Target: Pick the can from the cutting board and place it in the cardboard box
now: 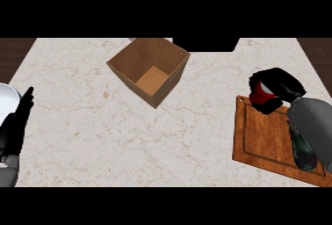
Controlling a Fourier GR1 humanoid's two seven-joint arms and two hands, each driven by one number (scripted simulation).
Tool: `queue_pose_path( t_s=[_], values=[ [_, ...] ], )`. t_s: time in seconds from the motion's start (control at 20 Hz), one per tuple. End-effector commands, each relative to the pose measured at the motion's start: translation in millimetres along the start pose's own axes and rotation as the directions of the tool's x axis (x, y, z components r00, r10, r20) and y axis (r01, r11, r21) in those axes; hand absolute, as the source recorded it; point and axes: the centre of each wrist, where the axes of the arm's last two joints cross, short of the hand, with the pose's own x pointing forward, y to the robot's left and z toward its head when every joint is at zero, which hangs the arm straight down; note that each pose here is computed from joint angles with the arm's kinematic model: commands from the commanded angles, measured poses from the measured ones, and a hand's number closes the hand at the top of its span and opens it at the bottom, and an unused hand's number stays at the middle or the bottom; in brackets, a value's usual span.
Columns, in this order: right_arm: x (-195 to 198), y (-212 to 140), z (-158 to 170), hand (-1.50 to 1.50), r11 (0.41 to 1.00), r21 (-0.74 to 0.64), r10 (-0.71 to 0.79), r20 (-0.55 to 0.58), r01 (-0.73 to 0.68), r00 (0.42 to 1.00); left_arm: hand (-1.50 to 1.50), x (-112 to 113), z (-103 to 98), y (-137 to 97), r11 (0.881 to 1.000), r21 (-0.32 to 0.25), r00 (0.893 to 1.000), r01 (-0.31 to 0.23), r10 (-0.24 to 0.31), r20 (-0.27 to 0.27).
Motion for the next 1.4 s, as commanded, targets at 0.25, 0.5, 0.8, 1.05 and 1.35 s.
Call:
queue_pose_path(
  t_s=[0.25, 0.5, 0.8, 1.05, 1.35],
  values=[
    [71.3, -64.6, -44.1, 1.5, 0.921, -0.389, 0.018, -0.025, -0.026, 1.0, 0.0, 10.7, -6.8, 1.8, 1.0, 0.011, 1.0, -0.001, 0.001, -0.015],
    [99.5, -87.3, -36.2, 1.5, 0.914, -0.403, -0.012, 0.082, 0.044, 0.997, 0.0, -7.6, 8.8, -19.1, 1.0, 0.004, 1.0, -0.012, 0.012, 0.004],
    [175.3, -102.6, -57.7, 1.5, 0.907, -0.362, -0.162, 0.17, 0.214, 0.972, 0.0, 2.4, -7.1, 0.0, 1.0, -0.013, 1.0, -0.01, 0.01, 0.004],
    [218.4, -120.2, -94.8, 1.5, 0.892, -0.335, -0.267, 0.151, 0.303, 0.952, 0.0, 5.5, 4.9, -23.8, 1.0, -0.027, 1.0, 0.002, -0.002, 0.023],
    [246.5, -117.3, -121.6, 1.5, 0.859, -0.313, -0.383, 0.132, 0.405, 0.914, 0.0, 3.7, 5.0, -16.9, 0.999, -0.046, 1.0, -0.011, 0.013, 0.027]
  ],
)
